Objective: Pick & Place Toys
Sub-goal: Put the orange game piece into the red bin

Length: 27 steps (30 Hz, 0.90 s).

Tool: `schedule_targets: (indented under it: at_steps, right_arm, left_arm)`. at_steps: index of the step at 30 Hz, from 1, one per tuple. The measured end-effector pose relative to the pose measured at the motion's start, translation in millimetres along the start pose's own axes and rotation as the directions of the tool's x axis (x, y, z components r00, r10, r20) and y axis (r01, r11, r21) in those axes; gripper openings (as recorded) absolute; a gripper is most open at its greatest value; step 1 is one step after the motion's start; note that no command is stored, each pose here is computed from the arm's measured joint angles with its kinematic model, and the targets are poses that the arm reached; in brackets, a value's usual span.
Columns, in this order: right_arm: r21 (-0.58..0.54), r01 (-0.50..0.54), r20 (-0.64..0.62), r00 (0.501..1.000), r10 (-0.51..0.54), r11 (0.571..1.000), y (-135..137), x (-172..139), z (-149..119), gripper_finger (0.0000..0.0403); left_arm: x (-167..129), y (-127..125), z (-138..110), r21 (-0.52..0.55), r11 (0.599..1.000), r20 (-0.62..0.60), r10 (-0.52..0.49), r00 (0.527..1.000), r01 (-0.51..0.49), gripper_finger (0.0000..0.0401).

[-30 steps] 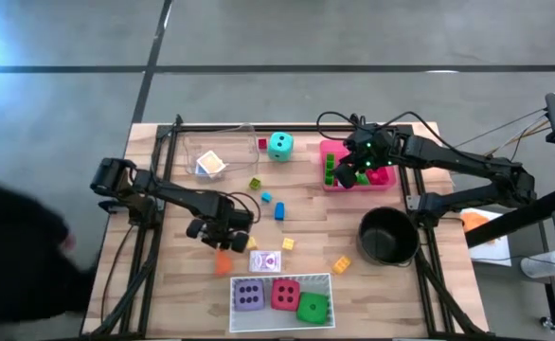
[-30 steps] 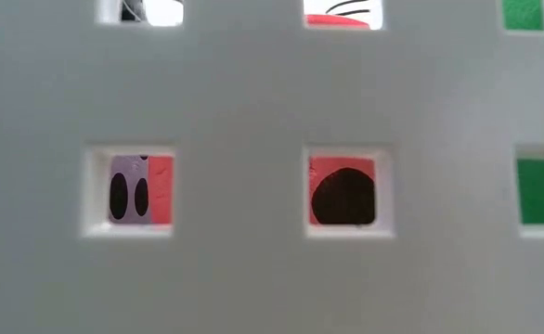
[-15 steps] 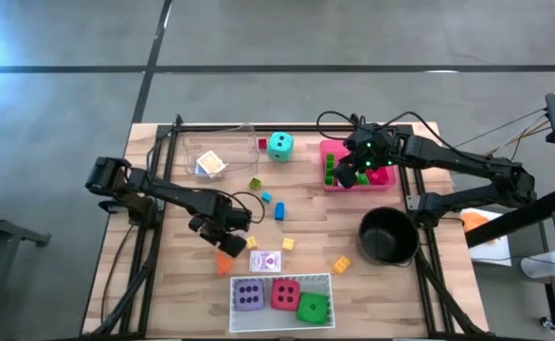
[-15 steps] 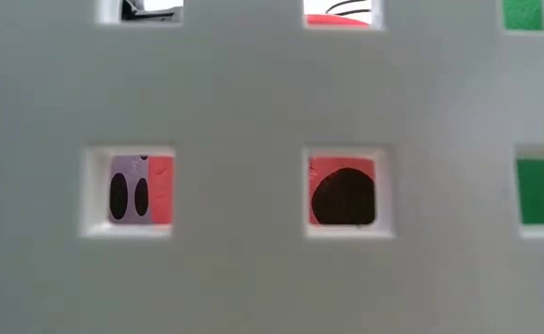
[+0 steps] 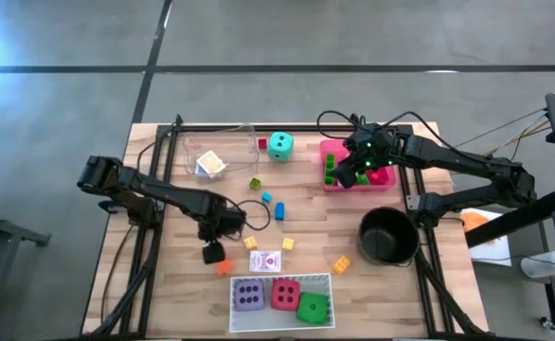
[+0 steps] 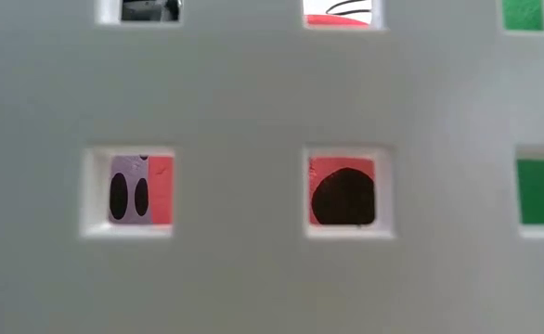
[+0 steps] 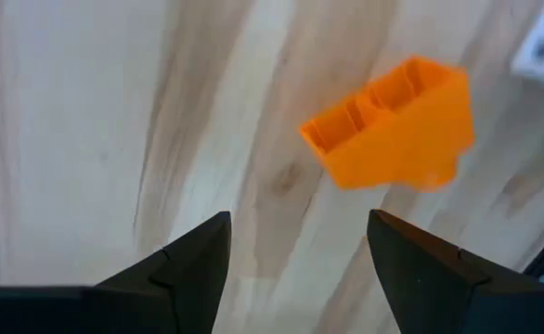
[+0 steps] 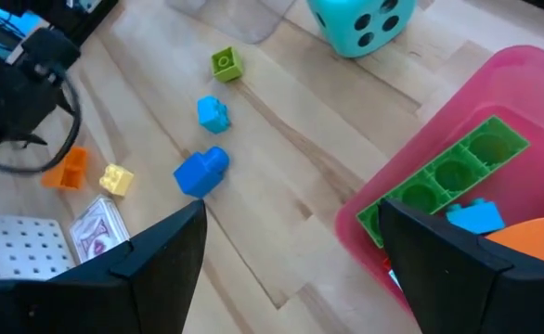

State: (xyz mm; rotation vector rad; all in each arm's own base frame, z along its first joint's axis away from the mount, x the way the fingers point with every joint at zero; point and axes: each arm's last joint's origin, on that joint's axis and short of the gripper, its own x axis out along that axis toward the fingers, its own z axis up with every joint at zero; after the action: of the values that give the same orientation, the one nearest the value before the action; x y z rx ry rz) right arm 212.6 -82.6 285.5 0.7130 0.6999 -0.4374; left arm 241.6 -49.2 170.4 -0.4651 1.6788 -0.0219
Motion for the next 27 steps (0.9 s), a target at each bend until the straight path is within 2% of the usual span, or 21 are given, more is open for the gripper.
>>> schedule_targets:
  at_steps: [3, 13, 19, 27]
  right_arm:
    - [0.030, 0.000, 0.000, 1.000, 0.000, 1.000, 0.0, 0.1, -0.1, 0.0308]
    - [0.042, -0.005, 0.012, 1.000, 0.005, 0.999, 0.6, 0.1, 1.1, 0.0308]
    - [0.067, -0.008, 0.017, 1.000, 0.007, 0.998, 0.8, 0.1, 1.5, 0.0308]
    - [0.090, -0.008, 0.017, 1.000, 0.007, 0.996, 0.8, 0.1, 1.5, 0.0308]
  left_arm:
    - [1.6, -3.8, -2.2, 0.107, 0.994, -0.004, 0.010, 1.000, -0.009, 0.0257]
    - [3.8, -11.5, -0.8, 0.318, 0.947, 0.053, 0.029, 0.998, -0.044, 0.0257]
    - [8.0, -25.6, -2.0, 0.571, 0.818, 0.104, 0.017, 0.994, -0.073, 0.0257]
    - [13.7, -44.2, -4.8, 0.759, 0.605, 0.239, 0.086, 0.967, -0.241, 0.0257]
